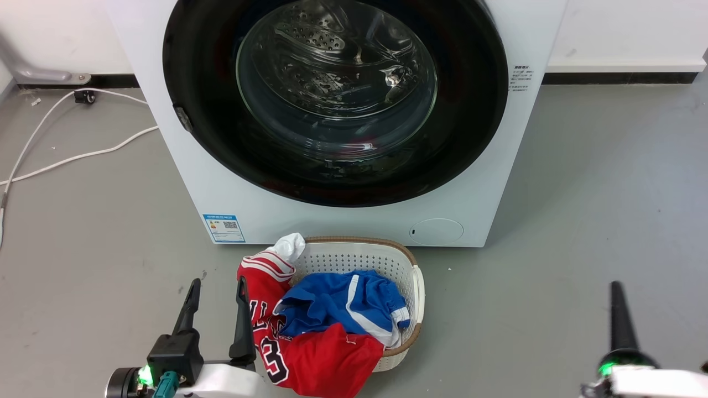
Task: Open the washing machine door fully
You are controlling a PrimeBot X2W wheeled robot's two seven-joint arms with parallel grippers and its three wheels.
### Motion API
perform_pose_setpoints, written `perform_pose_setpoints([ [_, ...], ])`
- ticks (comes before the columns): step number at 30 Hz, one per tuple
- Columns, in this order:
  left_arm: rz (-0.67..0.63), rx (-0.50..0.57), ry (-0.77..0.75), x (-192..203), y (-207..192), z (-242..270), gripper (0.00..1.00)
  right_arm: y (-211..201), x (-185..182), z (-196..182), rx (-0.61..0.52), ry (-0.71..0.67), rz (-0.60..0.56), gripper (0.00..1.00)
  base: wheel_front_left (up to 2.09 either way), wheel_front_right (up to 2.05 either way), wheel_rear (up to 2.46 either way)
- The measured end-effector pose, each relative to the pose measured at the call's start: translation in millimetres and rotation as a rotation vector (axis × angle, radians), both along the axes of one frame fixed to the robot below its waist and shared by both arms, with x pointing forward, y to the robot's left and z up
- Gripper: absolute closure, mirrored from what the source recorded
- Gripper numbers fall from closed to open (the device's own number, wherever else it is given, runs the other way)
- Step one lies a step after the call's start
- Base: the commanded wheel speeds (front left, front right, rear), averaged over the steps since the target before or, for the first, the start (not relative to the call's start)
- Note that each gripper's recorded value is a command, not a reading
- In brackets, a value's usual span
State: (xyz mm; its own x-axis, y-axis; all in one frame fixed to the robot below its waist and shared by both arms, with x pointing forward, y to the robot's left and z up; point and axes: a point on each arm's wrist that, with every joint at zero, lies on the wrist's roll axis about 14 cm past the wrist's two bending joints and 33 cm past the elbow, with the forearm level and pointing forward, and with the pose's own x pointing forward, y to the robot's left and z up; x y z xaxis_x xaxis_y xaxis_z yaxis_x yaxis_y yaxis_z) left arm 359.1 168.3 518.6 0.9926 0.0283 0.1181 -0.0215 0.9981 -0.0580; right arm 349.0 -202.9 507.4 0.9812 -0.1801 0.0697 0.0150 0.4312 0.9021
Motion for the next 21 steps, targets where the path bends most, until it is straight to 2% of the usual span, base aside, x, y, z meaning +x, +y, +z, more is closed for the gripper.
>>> perform_pose_setpoints([
  [2,-0.001,0.000,0.001,0,0,0,0.00,-5,2,2,0.147,-0.020,-0.023,1.00,0.00,0.00,0.00],
  [6,-0.001,0.000,0.001,-1,0,0,0.00,15,5,7,0.367,-0.039,0.034,1.00,0.00,0.00,0.00],
  [12,0.000,0.000,-0.001,0,0,0,0.00,5,5,24,0.544,-0.098,0.081,1.00,0.00,0.00,0.00],
  [21,0.005,0.002,-0.001,0,1,0,0.00,14,-1,24,0.568,-0.072,0.225,1.00,0.00,0.00,0.00],
])
